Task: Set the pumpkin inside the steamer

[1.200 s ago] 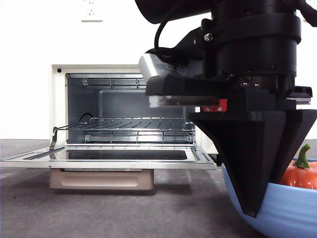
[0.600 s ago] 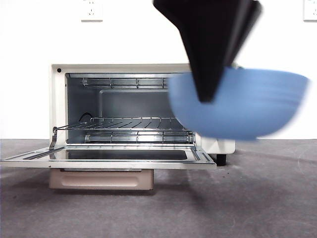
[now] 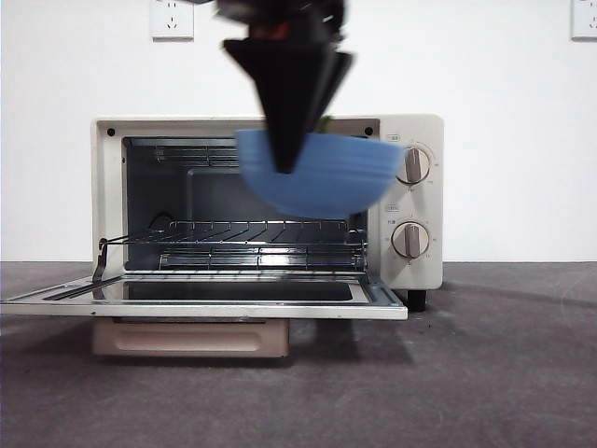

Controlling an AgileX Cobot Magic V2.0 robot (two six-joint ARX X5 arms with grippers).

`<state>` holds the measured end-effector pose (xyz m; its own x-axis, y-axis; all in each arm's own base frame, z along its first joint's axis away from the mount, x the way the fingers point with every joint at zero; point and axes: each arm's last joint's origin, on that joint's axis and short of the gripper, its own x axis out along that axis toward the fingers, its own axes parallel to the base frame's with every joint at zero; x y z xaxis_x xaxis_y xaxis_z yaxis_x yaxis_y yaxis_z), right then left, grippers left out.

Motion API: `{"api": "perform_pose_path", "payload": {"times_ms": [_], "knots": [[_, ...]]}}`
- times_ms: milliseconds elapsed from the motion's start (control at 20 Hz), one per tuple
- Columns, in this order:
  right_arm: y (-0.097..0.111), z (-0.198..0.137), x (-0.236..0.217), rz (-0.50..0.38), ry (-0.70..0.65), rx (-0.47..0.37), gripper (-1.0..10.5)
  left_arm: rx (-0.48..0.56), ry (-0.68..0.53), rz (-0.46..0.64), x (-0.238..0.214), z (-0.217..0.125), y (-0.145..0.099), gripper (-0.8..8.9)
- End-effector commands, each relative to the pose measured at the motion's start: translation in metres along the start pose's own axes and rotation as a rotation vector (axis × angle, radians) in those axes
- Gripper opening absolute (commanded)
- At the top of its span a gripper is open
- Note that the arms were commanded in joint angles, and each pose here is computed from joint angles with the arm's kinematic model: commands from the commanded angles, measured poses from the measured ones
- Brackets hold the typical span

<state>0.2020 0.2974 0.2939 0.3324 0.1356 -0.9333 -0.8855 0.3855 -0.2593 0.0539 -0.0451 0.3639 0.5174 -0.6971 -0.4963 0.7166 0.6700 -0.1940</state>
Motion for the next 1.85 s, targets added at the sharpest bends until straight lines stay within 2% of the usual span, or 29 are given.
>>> {"api": "perform_pose_path", "payload": {"times_ms": [50,400,700,950,1100,1150,1300,1350,1600,1850], "knots": [[-0.004,0.023,0.009,0.005,-0.003,-0.068,0.1,0.027,-0.028,-0.006,-0.004,0.005,-0.002,0.18],[-0.031,0.052,0.039,-0.022,0.011,-0.039,0.1,0.037,-0.027,-0.006,-0.004,0.005,-0.002,0.18],[-0.058,0.048,0.046,-0.051,-0.015,0.002,0.1,0.038,-0.028,-0.006,-0.004,0.005,-0.002,0.18],[-0.071,0.043,0.053,-0.021,-0.008,0.020,0.1,0.042,-0.042,-0.006,-0.005,0.007,-0.002,0.18],[-0.071,0.043,0.053,-0.017,-0.011,0.022,0.1,0.042,-0.042,-0.006,-0.005,0.007,-0.002,0.18],[-0.071,0.043,0.053,-0.017,-0.011,0.027,0.2,0.042,-0.042,-0.006,-0.005,0.007,-0.002,0.18],[-0.071,0.044,0.053,-0.020,-0.018,0.049,2.5,0.042,-0.042,-0.006,-0.005,0.007,-0.002,0.18],[-0.071,0.044,0.053,-0.025,-0.017,0.053,2.9,0.042,-0.042,-0.006,-0.005,0.007,-0.002,0.18],[-0.071,0.039,0.039,-0.089,0.005,0.112,3.3,0.041,-0.041,-0.006,-0.005,0.006,-0.002,0.18],[-0.060,0.037,-0.001,-0.102,-0.074,0.139,3.9,0.042,-0.041,-0.006,-0.005,0.006,-0.002,0.18]]}}
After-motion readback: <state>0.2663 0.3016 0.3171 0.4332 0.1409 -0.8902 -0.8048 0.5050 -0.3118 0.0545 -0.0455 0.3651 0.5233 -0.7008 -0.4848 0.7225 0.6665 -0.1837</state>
